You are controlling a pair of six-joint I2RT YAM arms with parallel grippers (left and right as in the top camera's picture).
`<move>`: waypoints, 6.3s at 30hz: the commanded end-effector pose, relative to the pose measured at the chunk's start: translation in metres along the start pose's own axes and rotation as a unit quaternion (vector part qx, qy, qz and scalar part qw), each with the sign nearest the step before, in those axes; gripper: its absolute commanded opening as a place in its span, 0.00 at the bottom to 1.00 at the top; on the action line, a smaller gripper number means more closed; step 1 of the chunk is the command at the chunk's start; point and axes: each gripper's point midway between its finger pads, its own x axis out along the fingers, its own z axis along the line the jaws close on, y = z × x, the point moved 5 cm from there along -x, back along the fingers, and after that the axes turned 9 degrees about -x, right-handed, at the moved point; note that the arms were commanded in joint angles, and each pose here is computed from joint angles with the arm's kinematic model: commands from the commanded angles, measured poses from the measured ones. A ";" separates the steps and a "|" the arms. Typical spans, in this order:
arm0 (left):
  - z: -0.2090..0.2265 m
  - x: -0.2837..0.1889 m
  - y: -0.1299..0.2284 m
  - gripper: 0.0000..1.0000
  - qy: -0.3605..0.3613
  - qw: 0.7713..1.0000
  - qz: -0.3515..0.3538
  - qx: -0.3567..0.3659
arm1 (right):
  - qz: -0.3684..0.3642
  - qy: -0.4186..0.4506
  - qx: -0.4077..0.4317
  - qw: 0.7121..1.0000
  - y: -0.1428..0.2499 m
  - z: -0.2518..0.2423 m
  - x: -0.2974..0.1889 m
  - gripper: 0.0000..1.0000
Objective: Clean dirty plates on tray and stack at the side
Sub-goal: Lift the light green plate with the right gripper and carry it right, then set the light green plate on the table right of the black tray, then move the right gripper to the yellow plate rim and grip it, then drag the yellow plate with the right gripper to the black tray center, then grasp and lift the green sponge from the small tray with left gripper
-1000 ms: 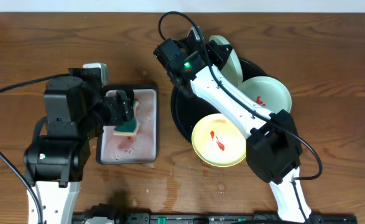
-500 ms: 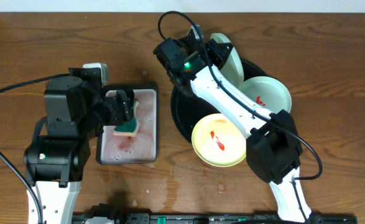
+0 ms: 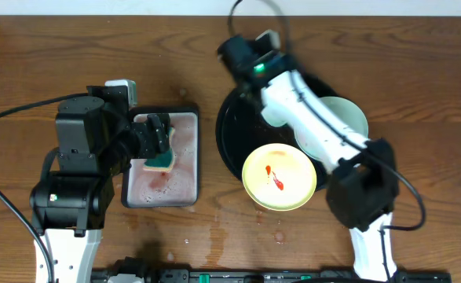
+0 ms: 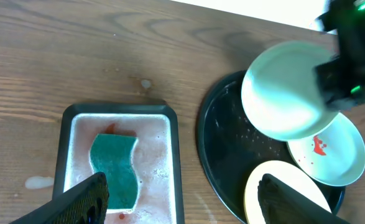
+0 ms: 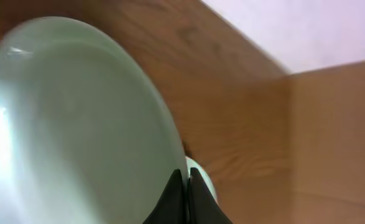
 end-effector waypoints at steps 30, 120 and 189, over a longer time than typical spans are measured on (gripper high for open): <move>-0.004 -0.005 -0.005 0.77 0.008 1.000 -0.009 -0.002 | 0.249 -0.289 0.472 0.795 0.296 -0.213 0.179 0.01; 0.003 -0.005 0.010 0.78 -0.013 0.999 0.029 0.034 | 0.194 -0.391 0.227 0.870 0.233 0.059 0.013 0.32; 0.072 0.056 0.060 0.70 -0.205 0.966 0.153 -0.030 | -0.165 -0.388 0.278 0.863 0.104 -0.073 -0.075 0.42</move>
